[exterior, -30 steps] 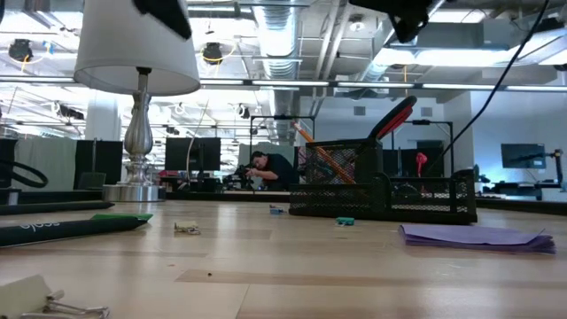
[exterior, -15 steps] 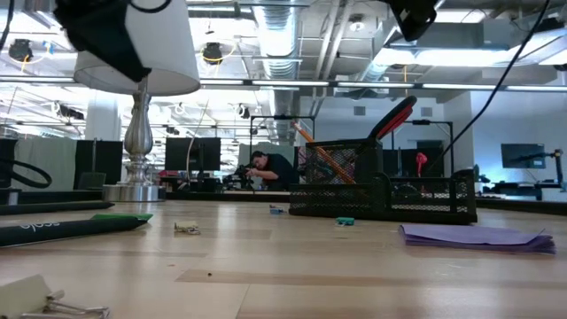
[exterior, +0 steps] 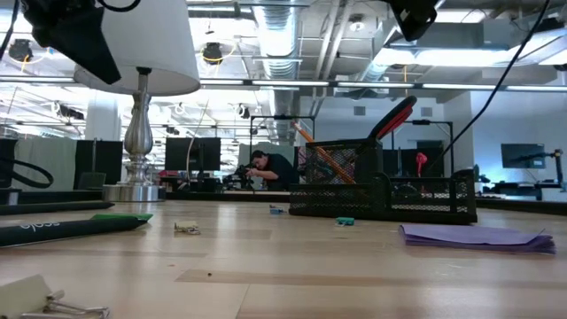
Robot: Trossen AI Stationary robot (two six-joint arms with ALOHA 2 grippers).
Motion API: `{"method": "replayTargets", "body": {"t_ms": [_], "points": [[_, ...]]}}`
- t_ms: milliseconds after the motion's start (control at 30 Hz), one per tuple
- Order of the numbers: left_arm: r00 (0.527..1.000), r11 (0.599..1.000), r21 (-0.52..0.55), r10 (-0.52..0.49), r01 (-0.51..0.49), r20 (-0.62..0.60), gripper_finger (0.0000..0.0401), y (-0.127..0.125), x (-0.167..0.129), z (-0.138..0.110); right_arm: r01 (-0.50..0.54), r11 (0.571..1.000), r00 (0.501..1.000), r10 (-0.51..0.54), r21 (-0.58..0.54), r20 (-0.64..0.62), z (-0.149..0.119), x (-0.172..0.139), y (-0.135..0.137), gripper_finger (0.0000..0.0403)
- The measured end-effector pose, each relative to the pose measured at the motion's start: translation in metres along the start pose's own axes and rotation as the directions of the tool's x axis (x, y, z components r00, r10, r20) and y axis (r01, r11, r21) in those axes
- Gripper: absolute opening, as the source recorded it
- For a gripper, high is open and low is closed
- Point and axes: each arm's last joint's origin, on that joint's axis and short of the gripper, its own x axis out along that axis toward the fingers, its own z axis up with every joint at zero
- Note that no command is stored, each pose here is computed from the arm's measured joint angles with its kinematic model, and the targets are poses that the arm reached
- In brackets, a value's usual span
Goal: Pick and place office supplies into organizer
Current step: Put the top black pen into the black desk organizer
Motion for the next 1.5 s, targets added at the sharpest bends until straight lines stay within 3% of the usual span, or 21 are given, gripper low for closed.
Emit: {"method": "replayTargets", "body": {"t_ms": [233,500,733,833,933,1200,1500], "points": [[1.0,0.992,-0.12,-0.029,0.029,-0.002,0.0081,-0.002,0.0,-0.023,0.0,1.0,1.0,0.0,0.0,0.0,0.0,0.0,0.0,0.0134],[0.996,0.98,-0.195,0.034,-0.048,-0.077,0.0081,0.009,0.019,-0.055,0.0,1.0,1.0,0.0,0.0,0.0,0.0,0.0,0.0,0.0134],[0.996,0.979,-0.19,0.062,-0.074,-0.067,0.0081,0.011,0.018,-0.045,0.0,1.0,1.0,0.0,0.0,0.0,0.0,0.0,0.0,0.0134],[0.992,0.98,-0.161,0.115,-0.121,-0.047,0.0081,0.021,0.008,-0.032,0.0,1.0,1.0,0.0,0.0,0.0,0.0,0.0,0.0,0.0134],[0.993,0.971,-0.205,0.119,-0.119,-0.01,0.0081,0.033,-0.006,-0.016,0.0,1.0,1.0,0.0,0.0,0.0,0.0,0.0,0.0,0.0134],[0.98,0.955,-0.288,0.007,-0.065,-0.199,0.0081,0.06,-0.015,0.002,0.0,1.0,1.0,0.0,0.0,-0.001,0.0,0.0,0.0,0.0134],[0.968,0.955,-0.276,0.043,-0.112,-0.247,0.0081,0.063,0.007,-0.008,0.0,1.0,1.0,0.0,0.0,-0.001,0.0,0.0,0.0,0.0134]]}}
